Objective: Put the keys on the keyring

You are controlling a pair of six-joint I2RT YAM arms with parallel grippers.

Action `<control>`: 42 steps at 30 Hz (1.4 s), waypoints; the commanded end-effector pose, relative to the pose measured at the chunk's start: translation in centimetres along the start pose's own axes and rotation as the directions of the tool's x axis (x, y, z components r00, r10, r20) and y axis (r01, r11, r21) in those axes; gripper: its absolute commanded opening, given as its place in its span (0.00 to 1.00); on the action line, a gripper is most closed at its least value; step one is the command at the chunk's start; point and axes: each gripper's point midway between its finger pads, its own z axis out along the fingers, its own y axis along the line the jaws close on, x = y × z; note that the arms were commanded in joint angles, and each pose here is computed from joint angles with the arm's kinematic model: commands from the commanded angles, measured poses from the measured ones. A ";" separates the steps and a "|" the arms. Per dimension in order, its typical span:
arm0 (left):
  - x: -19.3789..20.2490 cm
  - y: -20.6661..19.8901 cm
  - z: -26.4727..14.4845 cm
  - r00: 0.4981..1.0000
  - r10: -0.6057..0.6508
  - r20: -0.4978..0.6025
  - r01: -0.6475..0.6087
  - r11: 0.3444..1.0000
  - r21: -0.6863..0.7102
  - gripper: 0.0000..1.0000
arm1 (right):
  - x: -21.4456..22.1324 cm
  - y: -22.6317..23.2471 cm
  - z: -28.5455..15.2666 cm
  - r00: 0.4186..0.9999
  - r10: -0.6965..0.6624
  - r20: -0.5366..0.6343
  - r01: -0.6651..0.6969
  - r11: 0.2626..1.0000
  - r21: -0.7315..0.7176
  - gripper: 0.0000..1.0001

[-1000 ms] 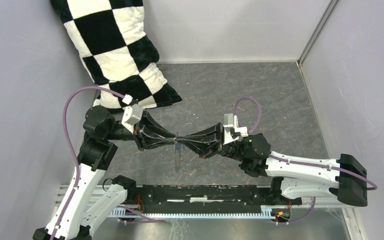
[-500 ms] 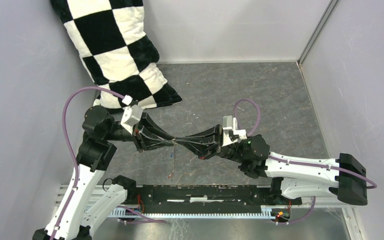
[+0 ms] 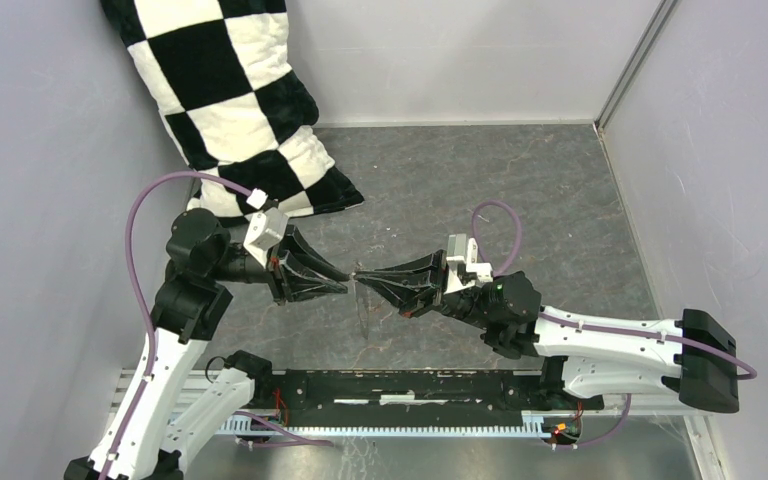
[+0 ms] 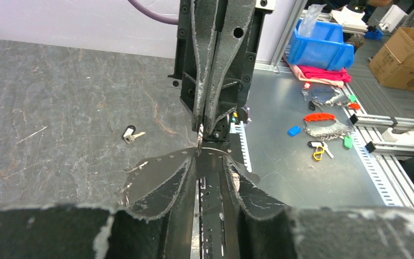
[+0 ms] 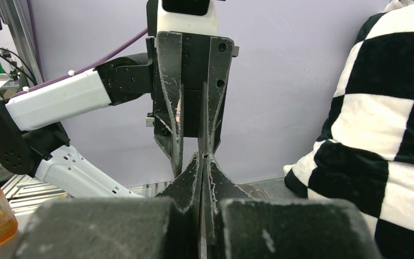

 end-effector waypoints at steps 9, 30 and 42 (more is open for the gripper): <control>-0.7 0.8 0.0 0.998 0.067 0.020 -0.066 0.997 -0.051 0.32 | -2.0 0.8 0.3 0.998 0.004 0.069 -0.002 1.000 -0.028 0.01; -0.4 0.8 0.1 0.999 0.043 0.013 -0.042 0.998 -0.042 0.02 | -1.9 1.5 1.0 0.997 0.027 0.072 -0.023 0.998 -0.060 0.01; 1.8 2.6 -0.5 0.985 0.136 -0.109 -0.145 0.986 -0.082 0.02 | 0.2 0.2 0.4 0.896 -0.156 -0.415 0.132 0.988 -0.085 0.35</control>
